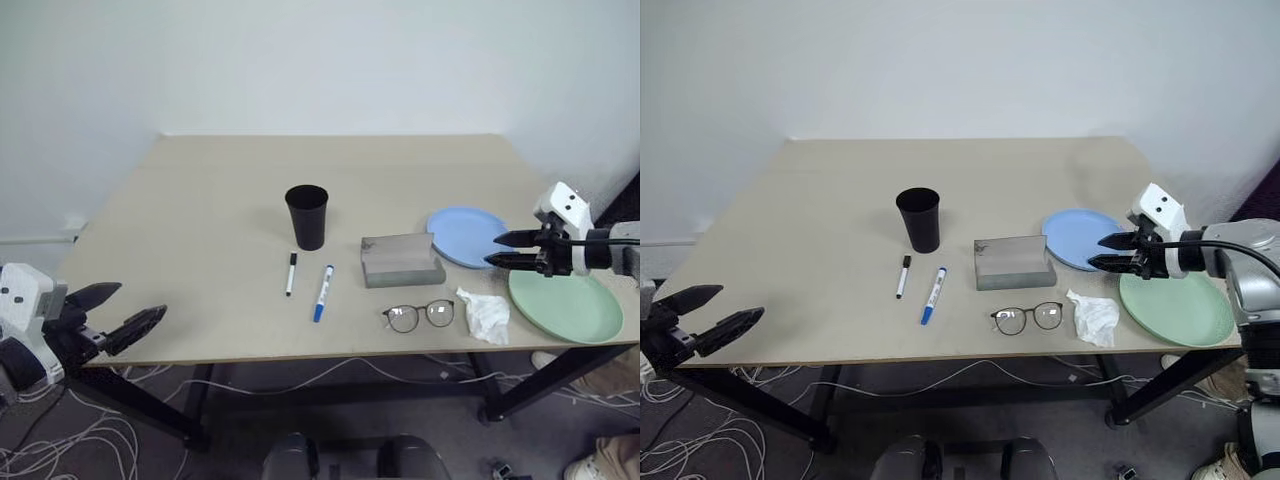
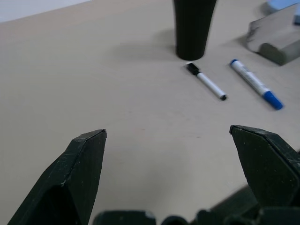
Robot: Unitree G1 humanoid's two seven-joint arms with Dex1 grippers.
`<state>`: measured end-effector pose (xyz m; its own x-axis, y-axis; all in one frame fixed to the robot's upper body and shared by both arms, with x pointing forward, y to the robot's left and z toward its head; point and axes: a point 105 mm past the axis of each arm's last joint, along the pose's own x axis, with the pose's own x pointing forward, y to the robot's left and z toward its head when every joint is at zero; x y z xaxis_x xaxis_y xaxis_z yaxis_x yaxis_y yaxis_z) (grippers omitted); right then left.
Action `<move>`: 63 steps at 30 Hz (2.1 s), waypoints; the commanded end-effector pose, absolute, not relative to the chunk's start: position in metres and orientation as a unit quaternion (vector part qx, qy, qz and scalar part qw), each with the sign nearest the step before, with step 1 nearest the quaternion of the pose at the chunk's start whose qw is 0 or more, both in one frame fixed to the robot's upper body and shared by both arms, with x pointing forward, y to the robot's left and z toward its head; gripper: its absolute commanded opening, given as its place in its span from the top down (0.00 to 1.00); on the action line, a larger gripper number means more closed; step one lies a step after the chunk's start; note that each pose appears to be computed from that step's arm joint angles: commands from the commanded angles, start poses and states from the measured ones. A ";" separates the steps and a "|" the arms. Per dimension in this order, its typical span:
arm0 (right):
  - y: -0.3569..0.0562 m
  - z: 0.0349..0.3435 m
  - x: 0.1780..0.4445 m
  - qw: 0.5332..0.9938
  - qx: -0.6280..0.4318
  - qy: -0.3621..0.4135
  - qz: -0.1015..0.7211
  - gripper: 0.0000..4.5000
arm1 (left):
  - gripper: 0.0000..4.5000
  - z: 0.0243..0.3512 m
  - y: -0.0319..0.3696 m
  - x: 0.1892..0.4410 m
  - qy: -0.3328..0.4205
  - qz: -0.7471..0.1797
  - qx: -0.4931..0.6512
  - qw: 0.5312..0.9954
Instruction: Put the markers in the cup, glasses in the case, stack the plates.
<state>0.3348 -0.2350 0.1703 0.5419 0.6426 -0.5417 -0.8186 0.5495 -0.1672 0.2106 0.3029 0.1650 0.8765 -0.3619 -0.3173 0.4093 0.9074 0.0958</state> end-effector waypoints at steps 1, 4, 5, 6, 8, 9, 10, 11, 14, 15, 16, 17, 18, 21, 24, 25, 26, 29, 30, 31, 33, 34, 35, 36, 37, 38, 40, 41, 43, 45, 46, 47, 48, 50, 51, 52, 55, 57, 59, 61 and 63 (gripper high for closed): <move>-0.232 0.184 0.331 0.854 -0.211 0.195 0.433 0.48 | 0.00 0.174 0.297 0.211 0.133 -0.202 0.084 0.967; -0.235 0.182 0.332 0.859 -0.211 0.197 0.422 0.48 | 0.00 0.176 0.300 0.214 0.134 -0.199 0.086 0.967; -0.236 0.182 0.333 0.861 -0.211 0.198 0.419 0.48 | 0.00 0.176 0.299 0.215 0.134 -0.202 0.087 0.966; -0.238 0.182 0.333 0.861 -0.212 0.198 0.417 0.48 | 0.00 0.177 0.299 0.215 0.134 -0.204 0.087 0.966; -0.242 0.180 0.332 0.860 -0.223 0.203 0.411 0.48 | 0.00 0.177 0.299 0.217 0.136 -0.205 0.088 0.965; -0.245 0.180 0.332 0.861 -0.227 0.203 0.408 0.48 | 0.00 0.176 0.297 0.218 0.136 -0.206 0.087 0.965; -0.247 0.181 0.332 0.862 -0.229 0.203 0.404 0.48 | 0.00 0.176 0.296 0.219 0.135 -0.208 0.086 0.965; -0.251 0.181 0.332 0.864 -0.230 0.202 0.400 0.48 | 0.00 0.175 0.294 0.219 0.135 -0.211 0.087 0.964; -0.262 0.180 0.332 0.865 -0.244 0.210 0.384 0.48 | 0.00 0.176 0.290 0.225 0.129 -0.217 0.090 0.963; -0.266 0.180 0.332 0.867 -0.247 0.212 0.378 0.48 | 0.00 0.177 0.290 0.232 0.120 -0.216 0.093 0.965; -0.270 0.179 0.332 0.869 -0.249 0.213 0.371 0.48 | 0.00 0.178 0.290 0.237 0.114 -0.216 0.096 0.965; -0.273 0.179 0.333 0.872 -0.248 0.215 0.362 0.48 | 0.00 0.181 0.290 0.242 0.106 -0.221 0.095 0.965; -0.277 0.180 0.333 0.875 -0.247 0.216 0.355 0.48 | 0.00 0.184 0.287 0.246 0.101 -0.225 0.095 0.965; -0.288 0.175 0.334 0.876 -0.261 0.229 0.334 0.48 | 0.00 0.199 0.273 0.256 0.069 -0.256 0.083 0.961; -0.299 0.171 0.336 0.882 -0.267 0.240 0.305 0.48 | 0.00 0.203 0.261 0.260 0.063 -0.288 0.081 0.952; -0.302 0.169 0.336 0.883 -0.268 0.243 0.299 0.48 | 0.00 0.202 0.257 0.260 0.062 -0.299 0.079 0.949; -0.306 0.168 0.334 0.882 -0.271 0.249 0.294 0.48 | 0.00 0.202 0.252 0.261 0.061 -0.310 0.078 0.946; -0.313 0.163 0.330 0.880 -0.273 0.262 0.287 0.48 | 0.00 0.199 0.239 0.261 0.064 -0.342 0.076 0.935; -0.316 0.162 0.329 0.879 -0.276 0.267 0.284 0.48 | 0.00 0.197 0.236 0.261 0.067 -0.351 0.079 0.931; -0.319 0.161 0.328 0.878 -0.278 0.271 0.280 0.48 | 0.00 0.196 0.233 0.261 0.069 -0.357 0.081 0.928; -0.324 0.155 0.325 0.874 -0.279 0.288 0.274 0.48 | 0.00 0.191 0.227 0.259 0.078 -0.377 0.083 0.919; -0.326 0.153 0.322 0.872 -0.278 0.296 0.273 0.48 | 0.00 0.190 0.225 0.259 0.081 -0.385 0.085 0.915; -0.327 0.151 0.321 0.870 -0.278 0.301 0.272 0.48 | 0.00 0.189 0.225 0.258 0.083 -0.390 0.087 0.913; -0.328 0.148 0.318 0.869 -0.273 0.310 0.272 0.48 | 0.00 0.189 0.225 0.259 0.083 -0.392 0.088 0.912; -0.327 0.146 0.315 0.869 -0.264 0.318 0.272 0.48 | 0.00 0.189 0.226 0.260 0.082 -0.392 0.088 0.912; -0.326 0.145 0.312 0.869 -0.259 0.322 0.272 0.48 | 0.00 0.189 0.226 0.261 0.081 -0.391 0.088 0.912; -0.326 0.142 0.308 0.869 -0.251 0.331 0.269 0.48 | 0.00 0.188 0.226 0.263 0.080 -0.392 0.087 0.912; -0.327 0.139 0.304 0.866 -0.254 0.338 0.269 0.48 | 0.00 0.188 0.225 0.263 0.080 -0.393 0.086 0.912; -0.327 0.135 0.300 0.862 -0.257 0.347 0.267 0.48 | 0.00 0.186 0.224 0.264 0.080 -0.395 0.083 0.912; -0.326 0.132 0.296 0.860 -0.255 0.353 0.265 0.48 | 0.00 0.185 0.223 0.263 0.080 -0.398 0.081 0.910; -0.325 0.131 0.295 0.860 -0.255 0.355 0.265 0.48 | 0.00 0.184 0.223 0.263 0.080 -0.400 0.080 0.910; -0.324 0.129 0.294 0.860 -0.253 0.357 0.264 0.48 | 0.00 0.184 0.222 0.263 0.077 -0.403 0.081 0.909; -0.322 0.126 0.292 0.858 -0.254 0.361 0.263 0.48 | 0.00 0.185 0.221 0.263 0.074 -0.405 0.079 0.908; -0.319 0.120 0.289 0.853 -0.256 0.369 0.265 0.48 | 0.00 0.184 0.220 0.263 0.072 -0.407 0.079 0.907; -0.317 0.118 0.288 0.853 -0.256 0.371 0.265 0.48 | 0.00 0.183 0.220 0.263 0.071 -0.407 0.079 0.907; -0.316 0.117 0.287 0.852 -0.256 0.371 0.265 0.48 | 0.00 0.183 0.220 0.263 0.071 -0.407 0.080 0.907; -0.311 0.110 0.288 0.851 -0.255 0.376 0.262 0.48 | 0.00 0.184 0.219 0.262 0.069 -0.409 0.079 0.906; -0.308 0.104 0.287 0.848 -0.258 0.381 0.264 0.48 | 0.00 0.184 0.219 0.262 0.068 -0.408 0.080 0.907; -0.307 0.101 0.287 0.846 -0.262 0.383 0.261 0.48 | 0.00 0.185 0.220 0.262 0.067 -0.408 0.080 0.907; -0.307 0.098 0.289 0.844 -0.268 0.386 0.258 0.48 | 0.00 0.185 0.220 0.262 0.066 -0.406 0.081 0.908; -0.306 0.094 0.290 0.840 -0.278 0.389 0.257 0.48 | 0.00 0.186 0.220 0.262 0.065 -0.405 0.081 0.909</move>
